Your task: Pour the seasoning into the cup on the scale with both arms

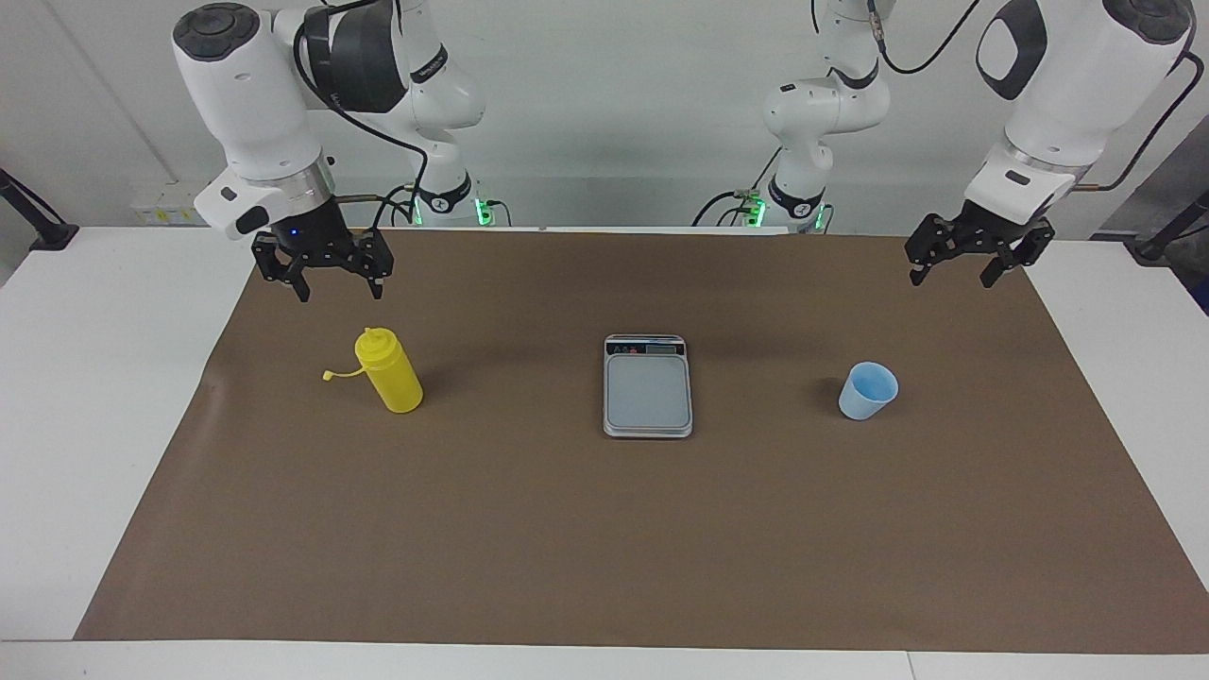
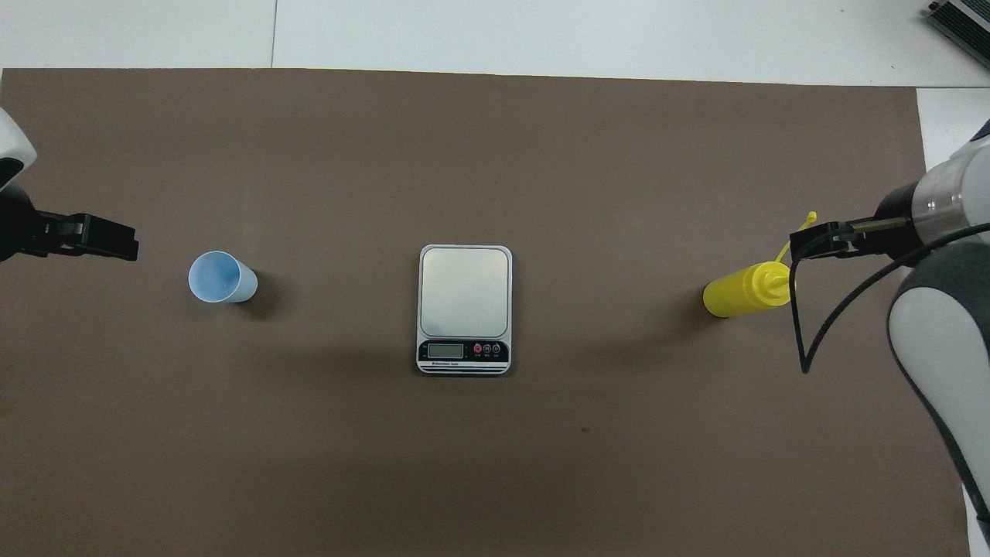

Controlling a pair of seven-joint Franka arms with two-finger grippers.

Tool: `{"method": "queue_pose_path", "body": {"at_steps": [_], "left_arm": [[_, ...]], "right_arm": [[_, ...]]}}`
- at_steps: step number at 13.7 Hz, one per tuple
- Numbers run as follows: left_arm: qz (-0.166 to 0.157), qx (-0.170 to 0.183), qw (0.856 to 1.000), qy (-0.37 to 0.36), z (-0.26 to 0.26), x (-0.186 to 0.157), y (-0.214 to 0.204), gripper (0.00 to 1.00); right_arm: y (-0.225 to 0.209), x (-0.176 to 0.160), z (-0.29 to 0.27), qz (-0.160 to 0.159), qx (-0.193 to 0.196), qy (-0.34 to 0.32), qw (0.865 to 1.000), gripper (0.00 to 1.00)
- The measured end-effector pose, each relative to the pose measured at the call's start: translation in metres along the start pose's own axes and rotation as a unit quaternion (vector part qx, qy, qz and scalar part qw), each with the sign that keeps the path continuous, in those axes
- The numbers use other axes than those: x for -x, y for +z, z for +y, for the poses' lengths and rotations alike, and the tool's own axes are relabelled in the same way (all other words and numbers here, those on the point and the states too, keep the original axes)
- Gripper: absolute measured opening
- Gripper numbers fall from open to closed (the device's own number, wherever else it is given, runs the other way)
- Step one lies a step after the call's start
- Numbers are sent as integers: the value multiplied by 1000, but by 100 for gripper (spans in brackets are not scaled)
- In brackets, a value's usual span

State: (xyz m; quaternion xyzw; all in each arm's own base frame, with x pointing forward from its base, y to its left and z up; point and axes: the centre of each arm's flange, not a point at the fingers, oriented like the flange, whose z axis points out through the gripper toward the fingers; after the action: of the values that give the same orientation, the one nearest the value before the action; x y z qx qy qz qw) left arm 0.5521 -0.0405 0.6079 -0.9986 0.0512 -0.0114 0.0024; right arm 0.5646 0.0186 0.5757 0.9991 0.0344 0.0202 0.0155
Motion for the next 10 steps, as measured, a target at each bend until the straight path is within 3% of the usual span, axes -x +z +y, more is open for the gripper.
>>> {"method": "queue_pose_path", "body": {"at_steps": [10], "left_arm": [[-2,0,1000,0,0,1,2,100]], "right_arm": [[0,0,0,0,0,0,1000,100]]}}
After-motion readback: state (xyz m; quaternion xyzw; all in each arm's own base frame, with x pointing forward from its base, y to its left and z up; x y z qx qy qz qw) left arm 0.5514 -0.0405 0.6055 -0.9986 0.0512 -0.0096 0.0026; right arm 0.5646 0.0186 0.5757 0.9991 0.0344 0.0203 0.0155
